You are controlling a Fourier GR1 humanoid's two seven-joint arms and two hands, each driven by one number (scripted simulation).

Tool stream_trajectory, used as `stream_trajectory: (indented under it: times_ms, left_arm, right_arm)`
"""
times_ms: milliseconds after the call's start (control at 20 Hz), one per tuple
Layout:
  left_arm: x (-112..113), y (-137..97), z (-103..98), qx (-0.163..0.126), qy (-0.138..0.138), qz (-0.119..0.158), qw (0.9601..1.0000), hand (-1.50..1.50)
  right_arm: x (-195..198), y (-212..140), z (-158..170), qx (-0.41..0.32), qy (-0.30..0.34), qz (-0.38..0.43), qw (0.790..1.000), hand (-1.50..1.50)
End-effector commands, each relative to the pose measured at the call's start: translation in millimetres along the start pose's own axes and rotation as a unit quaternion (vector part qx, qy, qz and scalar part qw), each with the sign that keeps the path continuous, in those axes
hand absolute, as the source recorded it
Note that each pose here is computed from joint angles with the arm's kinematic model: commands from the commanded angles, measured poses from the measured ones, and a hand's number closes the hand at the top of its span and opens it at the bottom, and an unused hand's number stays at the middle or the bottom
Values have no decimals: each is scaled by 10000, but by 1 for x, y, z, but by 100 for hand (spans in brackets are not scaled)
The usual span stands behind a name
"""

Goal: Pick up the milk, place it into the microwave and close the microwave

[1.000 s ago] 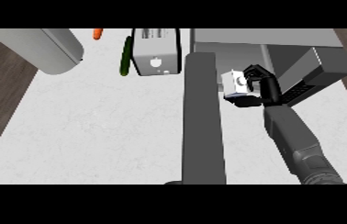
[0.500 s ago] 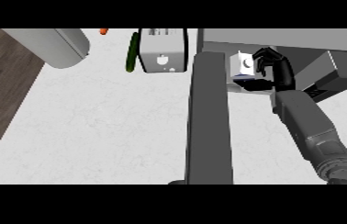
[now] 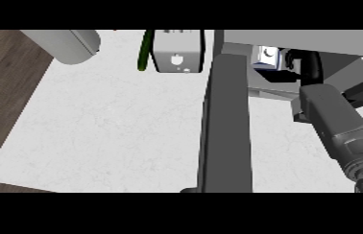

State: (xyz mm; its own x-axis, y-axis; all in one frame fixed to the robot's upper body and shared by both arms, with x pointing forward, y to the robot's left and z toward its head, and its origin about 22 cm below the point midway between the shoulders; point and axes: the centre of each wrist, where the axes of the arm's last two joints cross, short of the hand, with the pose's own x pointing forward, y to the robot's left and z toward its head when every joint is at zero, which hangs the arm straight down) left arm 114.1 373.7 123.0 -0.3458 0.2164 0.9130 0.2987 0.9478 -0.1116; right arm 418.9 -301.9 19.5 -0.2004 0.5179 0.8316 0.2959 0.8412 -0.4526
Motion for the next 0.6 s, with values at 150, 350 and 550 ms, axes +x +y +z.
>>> stream_trajectory:
  times_ms: [150, 350, 550]
  left_arm:
    - [1, 0, -9, -76, -36, -13, 10000, -150]
    - [0, 9, -9, -101, 5, -63, 9999, -150]
    - [-3, 7, -17, -192, -18, -28, 9998, -150]
  right_arm:
    - [-1, -23, -7, -273, 64, 220, 9994, 150]
    - [6, -25, -15, -496, 81, 298, 9983, 150]
    - [10, -25, -18, -524, 58, 286, 9982, 150]
